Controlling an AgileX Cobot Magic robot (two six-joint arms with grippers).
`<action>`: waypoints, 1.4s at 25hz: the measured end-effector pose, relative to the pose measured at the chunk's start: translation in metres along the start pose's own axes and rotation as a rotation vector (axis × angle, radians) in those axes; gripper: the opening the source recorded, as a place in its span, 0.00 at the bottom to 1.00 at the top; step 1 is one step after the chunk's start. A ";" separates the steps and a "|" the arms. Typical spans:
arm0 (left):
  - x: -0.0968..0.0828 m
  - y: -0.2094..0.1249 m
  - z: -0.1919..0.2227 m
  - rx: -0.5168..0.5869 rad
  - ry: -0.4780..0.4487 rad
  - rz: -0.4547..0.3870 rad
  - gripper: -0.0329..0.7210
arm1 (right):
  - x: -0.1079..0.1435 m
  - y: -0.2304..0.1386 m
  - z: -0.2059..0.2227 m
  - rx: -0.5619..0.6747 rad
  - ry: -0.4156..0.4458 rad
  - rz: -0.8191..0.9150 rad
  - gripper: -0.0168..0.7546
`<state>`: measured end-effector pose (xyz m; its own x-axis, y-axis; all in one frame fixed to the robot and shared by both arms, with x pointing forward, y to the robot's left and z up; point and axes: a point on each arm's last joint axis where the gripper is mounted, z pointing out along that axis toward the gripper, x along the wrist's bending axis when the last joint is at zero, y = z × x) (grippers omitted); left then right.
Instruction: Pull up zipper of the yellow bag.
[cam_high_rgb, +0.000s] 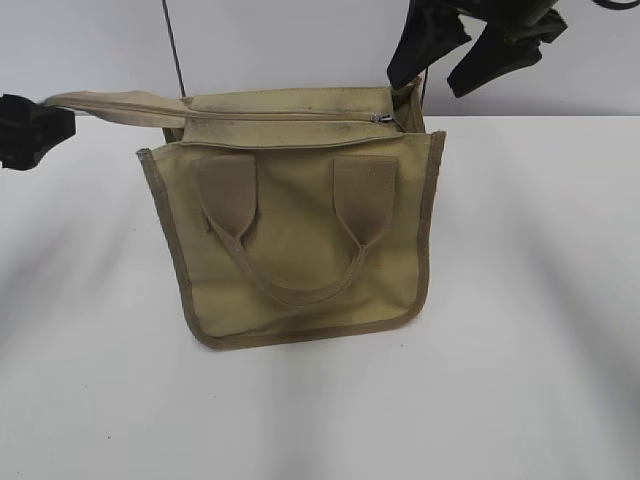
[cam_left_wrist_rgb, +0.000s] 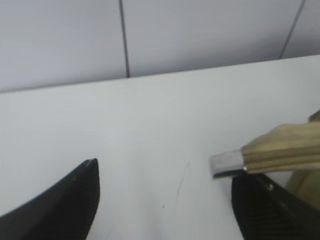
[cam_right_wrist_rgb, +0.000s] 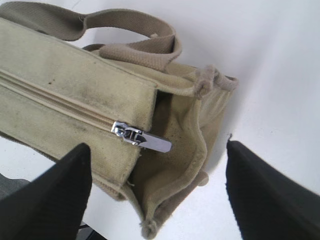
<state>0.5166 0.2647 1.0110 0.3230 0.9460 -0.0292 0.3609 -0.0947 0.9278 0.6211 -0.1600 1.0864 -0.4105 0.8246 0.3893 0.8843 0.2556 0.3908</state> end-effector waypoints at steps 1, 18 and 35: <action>0.001 -0.003 -0.001 0.044 0.038 -0.020 0.88 | 0.002 0.000 -0.005 -0.010 -0.011 -0.011 0.81; -0.086 -0.030 -0.066 0.632 0.051 0.037 0.76 | 0.037 -0.086 -0.113 -0.179 -0.226 -0.161 0.75; -0.069 -0.021 -0.231 0.374 -0.166 0.095 0.76 | 0.035 -0.330 -0.108 -0.275 -0.309 -0.242 0.75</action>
<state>0.2850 0.2730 1.0795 0.4955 0.8678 -0.0378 0.6055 -0.3139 0.7313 0.2909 -0.2694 1.0613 -0.4751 0.8799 0.0104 0.6624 0.3498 0.6624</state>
